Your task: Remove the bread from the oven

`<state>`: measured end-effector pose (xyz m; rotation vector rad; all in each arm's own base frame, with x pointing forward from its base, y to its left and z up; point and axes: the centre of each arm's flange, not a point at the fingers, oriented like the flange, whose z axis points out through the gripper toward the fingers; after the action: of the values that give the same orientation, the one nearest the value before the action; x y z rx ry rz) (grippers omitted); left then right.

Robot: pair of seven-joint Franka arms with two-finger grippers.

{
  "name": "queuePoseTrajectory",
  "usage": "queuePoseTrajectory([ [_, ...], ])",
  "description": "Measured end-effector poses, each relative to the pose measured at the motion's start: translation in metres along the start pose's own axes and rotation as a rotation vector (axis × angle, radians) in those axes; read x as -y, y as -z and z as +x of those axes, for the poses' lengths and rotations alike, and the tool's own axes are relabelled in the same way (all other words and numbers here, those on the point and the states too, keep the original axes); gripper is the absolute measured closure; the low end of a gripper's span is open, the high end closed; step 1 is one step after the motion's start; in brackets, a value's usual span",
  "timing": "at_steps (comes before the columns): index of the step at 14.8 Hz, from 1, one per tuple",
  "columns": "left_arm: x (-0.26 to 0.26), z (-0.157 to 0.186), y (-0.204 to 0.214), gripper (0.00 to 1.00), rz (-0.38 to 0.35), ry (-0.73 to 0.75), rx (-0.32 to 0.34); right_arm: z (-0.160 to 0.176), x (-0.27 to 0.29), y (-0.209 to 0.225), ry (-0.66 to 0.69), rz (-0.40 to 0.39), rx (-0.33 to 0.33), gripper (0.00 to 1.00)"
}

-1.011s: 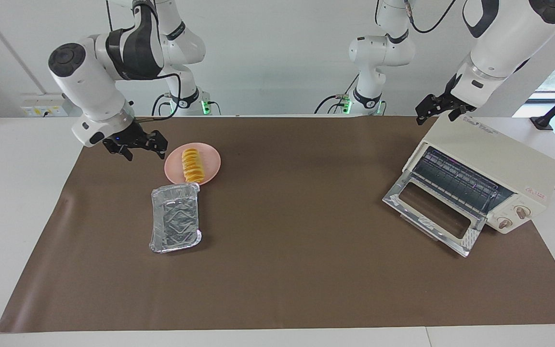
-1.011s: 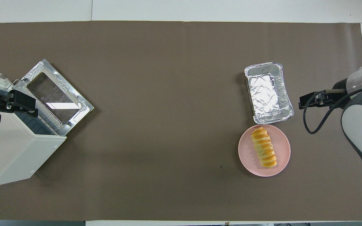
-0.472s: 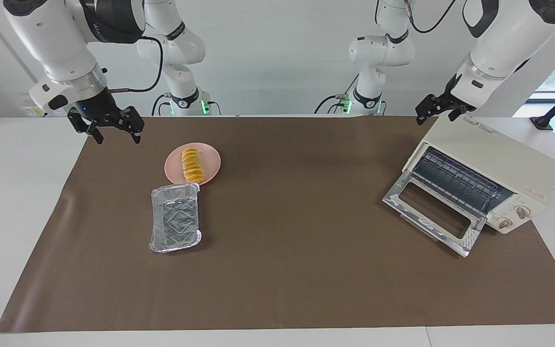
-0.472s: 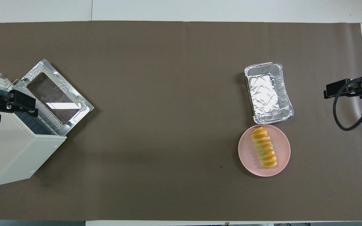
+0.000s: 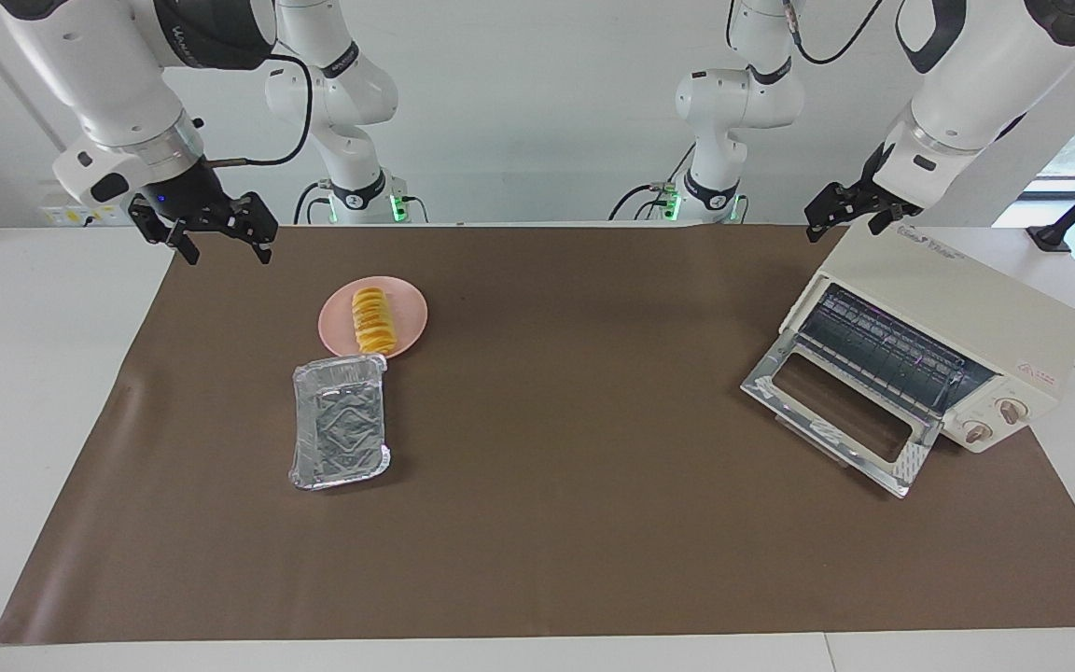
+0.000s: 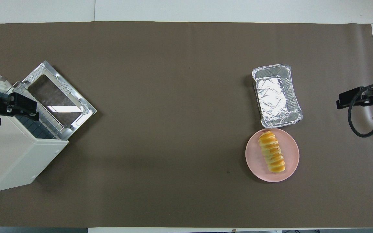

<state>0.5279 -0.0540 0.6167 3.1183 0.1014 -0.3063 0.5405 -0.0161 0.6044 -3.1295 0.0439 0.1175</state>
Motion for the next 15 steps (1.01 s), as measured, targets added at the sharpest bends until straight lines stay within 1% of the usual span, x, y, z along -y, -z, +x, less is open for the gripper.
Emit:
queuePoseTrajectory([
  [4,0.0,0.0,0.0,0.0,0.0,0.0,0.0,-0.001,-0.007,-0.001,-0.013,-0.001,0.008,0.0],
  [7,0.0,0.0,0.0,0.0,0.0,0.0,0.0,-0.001,-0.014,0.0,-0.02,-0.033,0.007,0.0],
  [15,0.0,0.0,0.0,0.0,0.0,0.0,0.0,-0.001,-0.014,0.0,-0.019,-0.034,0.008,0.0],
])
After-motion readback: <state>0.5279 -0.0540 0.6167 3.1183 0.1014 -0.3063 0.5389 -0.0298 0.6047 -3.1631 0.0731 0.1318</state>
